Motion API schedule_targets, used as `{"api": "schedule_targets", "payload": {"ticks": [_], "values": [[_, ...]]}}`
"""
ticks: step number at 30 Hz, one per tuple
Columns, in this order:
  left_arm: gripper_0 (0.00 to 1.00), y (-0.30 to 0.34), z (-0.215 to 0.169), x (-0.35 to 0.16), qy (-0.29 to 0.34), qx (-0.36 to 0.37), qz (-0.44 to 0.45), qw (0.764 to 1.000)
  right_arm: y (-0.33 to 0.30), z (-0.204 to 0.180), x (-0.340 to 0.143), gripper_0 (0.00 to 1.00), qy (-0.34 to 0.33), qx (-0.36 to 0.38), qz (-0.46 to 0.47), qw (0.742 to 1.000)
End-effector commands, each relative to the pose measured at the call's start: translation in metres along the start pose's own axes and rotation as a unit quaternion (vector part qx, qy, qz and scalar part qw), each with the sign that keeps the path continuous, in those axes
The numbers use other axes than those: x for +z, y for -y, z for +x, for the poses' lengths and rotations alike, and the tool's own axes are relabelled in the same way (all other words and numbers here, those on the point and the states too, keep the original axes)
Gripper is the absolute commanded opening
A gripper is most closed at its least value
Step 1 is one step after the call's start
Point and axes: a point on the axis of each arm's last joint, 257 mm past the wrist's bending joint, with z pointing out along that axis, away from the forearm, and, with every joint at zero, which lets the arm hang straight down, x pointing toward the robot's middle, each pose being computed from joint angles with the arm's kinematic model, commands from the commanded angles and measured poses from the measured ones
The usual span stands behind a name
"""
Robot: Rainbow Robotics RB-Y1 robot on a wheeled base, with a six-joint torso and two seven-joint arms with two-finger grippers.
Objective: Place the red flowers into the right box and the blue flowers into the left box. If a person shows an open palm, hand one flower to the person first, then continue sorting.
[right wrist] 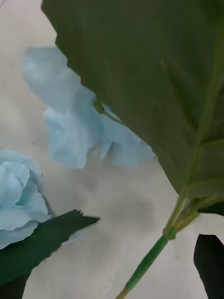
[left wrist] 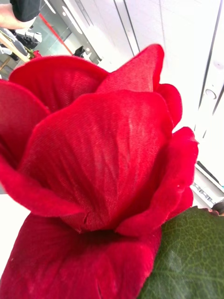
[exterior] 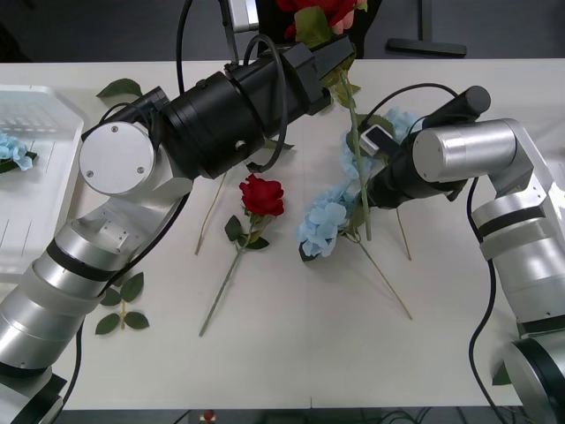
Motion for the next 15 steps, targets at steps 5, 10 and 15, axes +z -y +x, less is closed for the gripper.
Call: {"api": "schedule_targets", "payload": {"ticks": [5,10,15], "values": [[0.00,0.0169,-0.0099,0.0043,0.013,0.018,0.018,1.000,0.0054,-0.0348,-0.0015,0.99,0.024,0.012,0.015,1.000],[0.00,0.0166,-0.0095,0.0039,0.014,0.016,0.018,1.000,0.0097,-0.0364,-0.0004,0.79,0.026,0.012,0.022,0.999],[0.00,0.0175,-0.0098,0.0043,0.013,0.016,0.020,1.000,0.0124,-0.0360,-0.0009,0.51,0.026,0.015,0.025,0.999]]}}
